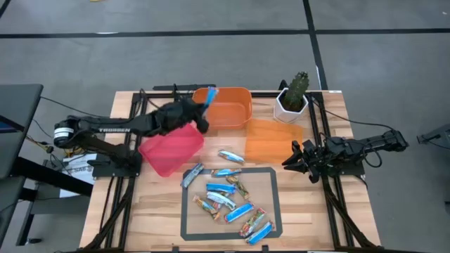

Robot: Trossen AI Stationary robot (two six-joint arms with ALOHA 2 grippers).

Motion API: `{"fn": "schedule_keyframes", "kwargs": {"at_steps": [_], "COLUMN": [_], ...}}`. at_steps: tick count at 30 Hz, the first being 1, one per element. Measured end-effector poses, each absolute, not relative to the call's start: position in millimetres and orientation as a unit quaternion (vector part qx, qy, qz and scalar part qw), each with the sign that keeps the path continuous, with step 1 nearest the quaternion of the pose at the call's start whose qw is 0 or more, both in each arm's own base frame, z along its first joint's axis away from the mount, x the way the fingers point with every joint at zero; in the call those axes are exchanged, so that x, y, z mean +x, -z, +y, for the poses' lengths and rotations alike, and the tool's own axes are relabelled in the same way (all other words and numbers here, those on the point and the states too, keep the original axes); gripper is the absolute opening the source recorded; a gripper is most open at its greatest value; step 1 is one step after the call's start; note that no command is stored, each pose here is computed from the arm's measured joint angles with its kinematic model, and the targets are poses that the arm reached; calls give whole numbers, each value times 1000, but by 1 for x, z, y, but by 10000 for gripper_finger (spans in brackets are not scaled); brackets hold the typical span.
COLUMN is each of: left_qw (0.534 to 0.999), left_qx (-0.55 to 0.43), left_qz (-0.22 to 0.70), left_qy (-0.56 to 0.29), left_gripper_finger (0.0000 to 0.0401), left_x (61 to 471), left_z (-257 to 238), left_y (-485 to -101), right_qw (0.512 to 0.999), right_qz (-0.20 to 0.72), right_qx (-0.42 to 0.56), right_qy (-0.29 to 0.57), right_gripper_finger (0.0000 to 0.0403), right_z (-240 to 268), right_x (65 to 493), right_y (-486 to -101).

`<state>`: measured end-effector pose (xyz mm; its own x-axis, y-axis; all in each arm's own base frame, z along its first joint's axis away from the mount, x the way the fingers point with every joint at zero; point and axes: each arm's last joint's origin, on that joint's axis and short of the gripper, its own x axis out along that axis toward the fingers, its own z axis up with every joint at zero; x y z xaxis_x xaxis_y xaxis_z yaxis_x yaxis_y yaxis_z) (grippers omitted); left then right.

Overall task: Pick and place Granola Bars by type
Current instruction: Put the top right blue granola bar into the orange bin

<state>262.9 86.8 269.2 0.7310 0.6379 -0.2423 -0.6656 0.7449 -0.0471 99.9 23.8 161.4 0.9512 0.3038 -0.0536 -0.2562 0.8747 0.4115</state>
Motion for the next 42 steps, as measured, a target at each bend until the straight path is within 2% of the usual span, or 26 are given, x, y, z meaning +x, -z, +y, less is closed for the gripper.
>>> {"fn": "schedule_keyframes", "kwargs": {"at_steps": [11,20,23,32,42], "left_qw": [881,876,880,873,879], "left_qx": [-159,-293,-302,-291,-271], "left_qz": [94,117,124,137,143], "left_qy": [-436,-366,-345,-367,-366], "left_gripper_finger": [33,33,31,31,89], "left_x": [276,290,292,290,291], "left_z": [153,163,163,163,162], "left_y": [-219,-176,-173,-170,-170], "right_qw": [966,966,966,966,966], "right_qz": [59,59,59,59,58], "right_qx": [204,204,204,204,204], "right_qy": [-145,-145,-145,-145,-145], "right_gripper_finger": [82,82,82,82,82], "right_z": [24,24,24,24,24], "right_x": [100,100,100,100,100], "right_y": [-161,-161,-161,-161,-161]}}
